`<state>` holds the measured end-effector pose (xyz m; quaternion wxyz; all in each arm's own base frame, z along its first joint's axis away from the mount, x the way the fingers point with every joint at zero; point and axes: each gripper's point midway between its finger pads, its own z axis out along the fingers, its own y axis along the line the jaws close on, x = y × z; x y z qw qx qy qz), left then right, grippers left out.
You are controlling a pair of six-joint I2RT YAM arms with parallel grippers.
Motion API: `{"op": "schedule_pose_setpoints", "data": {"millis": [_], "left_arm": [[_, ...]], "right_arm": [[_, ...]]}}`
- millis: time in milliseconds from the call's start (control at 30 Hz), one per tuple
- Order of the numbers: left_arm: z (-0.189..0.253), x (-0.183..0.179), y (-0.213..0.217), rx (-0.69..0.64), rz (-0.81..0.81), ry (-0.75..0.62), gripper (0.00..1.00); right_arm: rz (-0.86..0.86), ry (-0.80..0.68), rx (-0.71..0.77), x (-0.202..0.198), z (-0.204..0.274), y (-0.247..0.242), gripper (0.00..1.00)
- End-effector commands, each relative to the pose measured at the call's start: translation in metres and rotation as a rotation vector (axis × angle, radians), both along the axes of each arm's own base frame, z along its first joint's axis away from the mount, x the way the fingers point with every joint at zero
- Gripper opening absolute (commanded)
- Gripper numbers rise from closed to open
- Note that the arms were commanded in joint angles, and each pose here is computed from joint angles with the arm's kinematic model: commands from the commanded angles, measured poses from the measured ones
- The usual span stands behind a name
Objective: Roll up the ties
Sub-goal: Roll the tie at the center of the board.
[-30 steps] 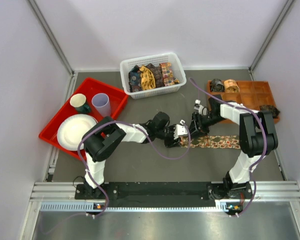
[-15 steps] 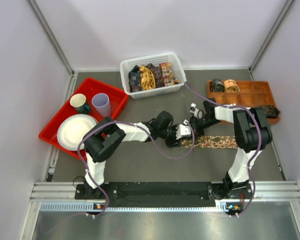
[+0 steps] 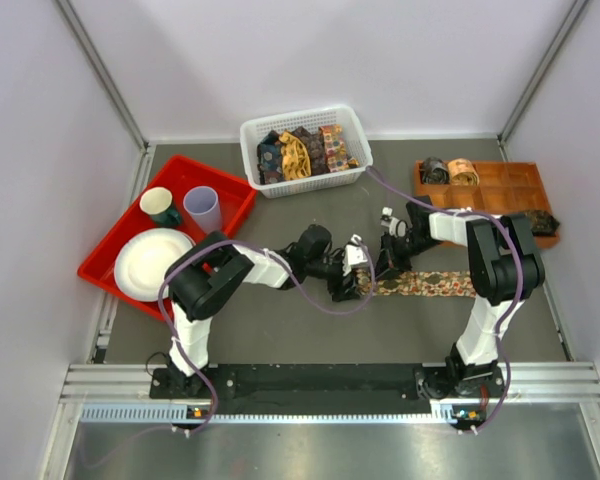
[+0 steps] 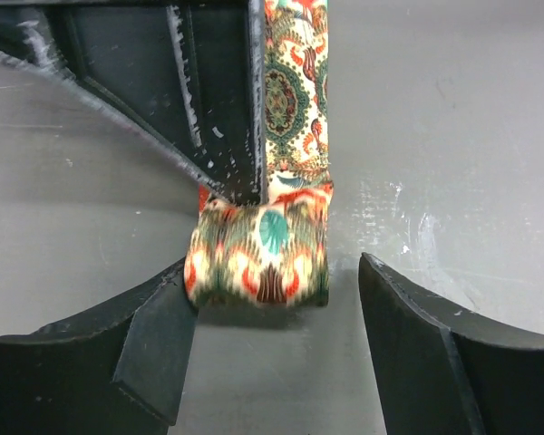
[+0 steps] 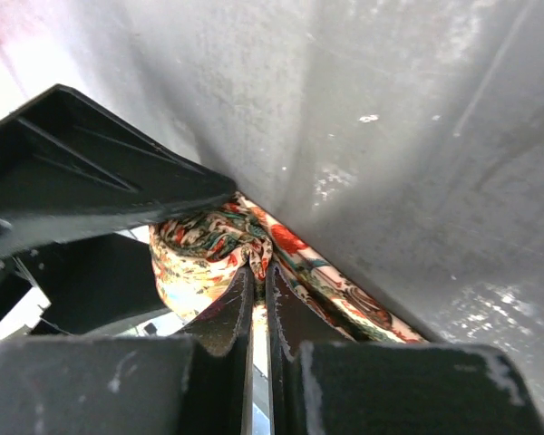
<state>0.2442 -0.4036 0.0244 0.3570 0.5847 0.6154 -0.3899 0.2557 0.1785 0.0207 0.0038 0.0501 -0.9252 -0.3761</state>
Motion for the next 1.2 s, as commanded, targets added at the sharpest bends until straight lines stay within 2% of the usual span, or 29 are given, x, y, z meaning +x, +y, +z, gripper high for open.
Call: {"op": "schedule_pose_setpoints", "data": {"millis": [0,100,300,400,433,467,533,633,667,767,800,967,1133,1167], "left_arm": [[-0.036,-0.022,0.017,-0.011,0.019,0.177,0.74],[-0.031,-0.02,0.006,-0.077,0.008,0.191,0.73],[-0.035,-0.019,-0.007,-0.114,-0.001,0.239,0.61],[-0.039,-0.018,-0.004,-0.079,0.001,0.211,0.47],[-0.05,-0.02,0.003,-0.019,0.023,0.22,0.43],[-0.049,-0.018,0.007,0.009,0.009,0.169,0.4],[-0.056,-0.018,0.016,0.081,0.015,0.136,0.34],[-0.07,-0.018,0.038,0.213,0.01,0.072,0.34],[-0.075,-0.02,0.047,0.266,0.021,0.079,0.34],[-0.083,-0.022,0.06,0.352,0.013,0.059,0.36],[-0.084,-0.022,0.062,0.368,0.011,0.053,0.37],[-0.086,-0.023,0.058,0.438,-0.025,-0.001,0.41],[-0.089,-0.023,0.056,0.497,-0.036,-0.005,0.42],[-0.089,-0.023,0.056,0.503,-0.037,-0.004,0.42]], "right_arm": [[0.031,-0.088,-0.218,0.008,-0.036,-0.028,0.0],[0.025,-0.094,-0.244,0.008,-0.038,-0.03,0.0],[0.021,-0.094,-0.263,0.01,-0.039,-0.029,0.0],[0.028,-0.079,-0.243,0.008,-0.036,-0.026,0.0],[0.035,-0.073,-0.234,0.008,-0.034,-0.025,0.0],[0.041,-0.072,-0.217,0.012,-0.028,-0.022,0.0],[0.057,-0.026,-0.181,0.006,-0.019,-0.019,0.08],[0.043,-0.03,-0.114,0.012,0.008,-0.019,0.22],[0.044,-0.029,-0.071,0.012,0.017,-0.016,0.31],[0.035,0.0,-0.001,0.003,0.041,-0.019,0.46],[0.03,0.005,0.025,0.001,0.046,-0.018,0.48],[0.0,0.027,0.167,-0.007,0.063,-0.003,0.52],[-0.023,0.067,0.184,-0.008,0.051,0.0,0.49],[-0.023,0.068,0.17,-0.009,0.047,-0.001,0.46]]}}
